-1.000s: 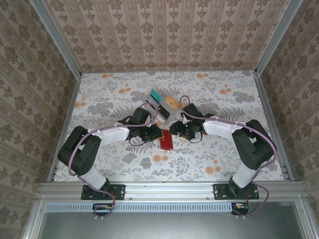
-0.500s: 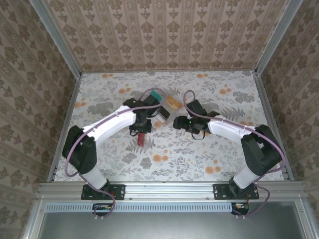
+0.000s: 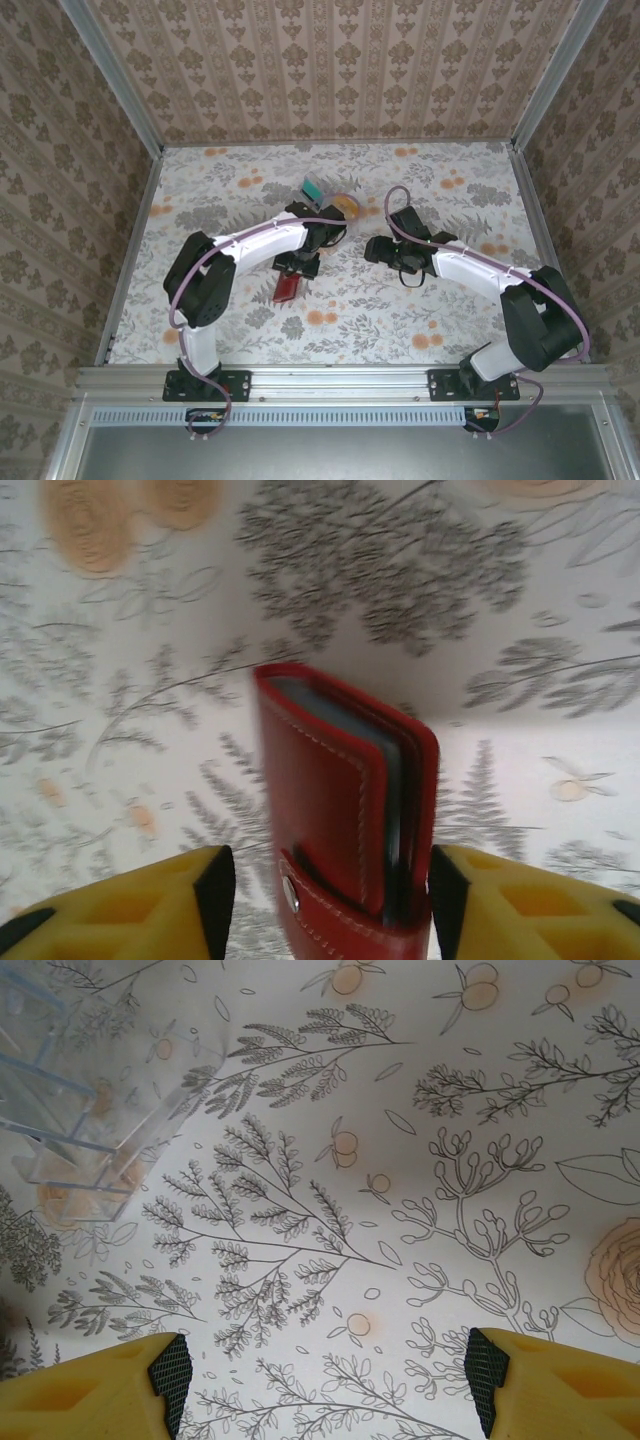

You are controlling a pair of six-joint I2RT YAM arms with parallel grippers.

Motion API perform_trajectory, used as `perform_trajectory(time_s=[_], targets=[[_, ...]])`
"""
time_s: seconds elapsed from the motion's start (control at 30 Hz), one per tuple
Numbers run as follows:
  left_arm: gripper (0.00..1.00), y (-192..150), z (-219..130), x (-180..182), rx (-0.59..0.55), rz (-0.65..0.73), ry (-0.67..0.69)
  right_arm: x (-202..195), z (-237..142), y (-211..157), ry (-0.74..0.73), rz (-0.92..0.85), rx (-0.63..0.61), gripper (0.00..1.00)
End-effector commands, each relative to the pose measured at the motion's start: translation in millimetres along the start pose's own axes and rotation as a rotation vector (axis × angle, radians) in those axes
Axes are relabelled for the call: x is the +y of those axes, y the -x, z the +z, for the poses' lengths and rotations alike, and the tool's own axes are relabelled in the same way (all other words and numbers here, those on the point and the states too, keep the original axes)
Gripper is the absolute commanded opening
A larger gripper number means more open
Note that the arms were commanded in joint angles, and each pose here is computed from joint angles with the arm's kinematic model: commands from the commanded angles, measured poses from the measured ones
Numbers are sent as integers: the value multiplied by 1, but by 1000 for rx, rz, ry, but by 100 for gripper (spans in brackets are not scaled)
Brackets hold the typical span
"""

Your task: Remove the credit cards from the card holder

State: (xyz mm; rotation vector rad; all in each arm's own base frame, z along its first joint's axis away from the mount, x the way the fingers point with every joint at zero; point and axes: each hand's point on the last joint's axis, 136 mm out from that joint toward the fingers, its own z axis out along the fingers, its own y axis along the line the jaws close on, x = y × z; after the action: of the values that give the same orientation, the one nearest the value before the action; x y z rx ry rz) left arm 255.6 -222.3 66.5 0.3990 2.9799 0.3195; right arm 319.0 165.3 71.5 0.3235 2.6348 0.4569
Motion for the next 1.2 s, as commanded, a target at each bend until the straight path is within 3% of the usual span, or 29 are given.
perform_trajectory(time_s=[0.0,0.23,0.4,0.53,0.8,1.17], targets=[[62,9,-17,-23,-42,-19,-236,-6,-5,0,-19,14,-16,76],[71,15,-23,3,-89,-189,-460,6,0,-5,-47,-84,-13,75],[73,9,-10,38,-105,-325,-516,45,10,-22,-36,-242,16,74],[73,3,4,45,-81,-414,-605,75,20,-40,-28,-331,48,74],[61,-7,34,35,3,-465,-661,103,37,-62,43,-343,129,74],[40,-13,43,19,62,-471,-728,100,38,-61,12,-342,130,73]])
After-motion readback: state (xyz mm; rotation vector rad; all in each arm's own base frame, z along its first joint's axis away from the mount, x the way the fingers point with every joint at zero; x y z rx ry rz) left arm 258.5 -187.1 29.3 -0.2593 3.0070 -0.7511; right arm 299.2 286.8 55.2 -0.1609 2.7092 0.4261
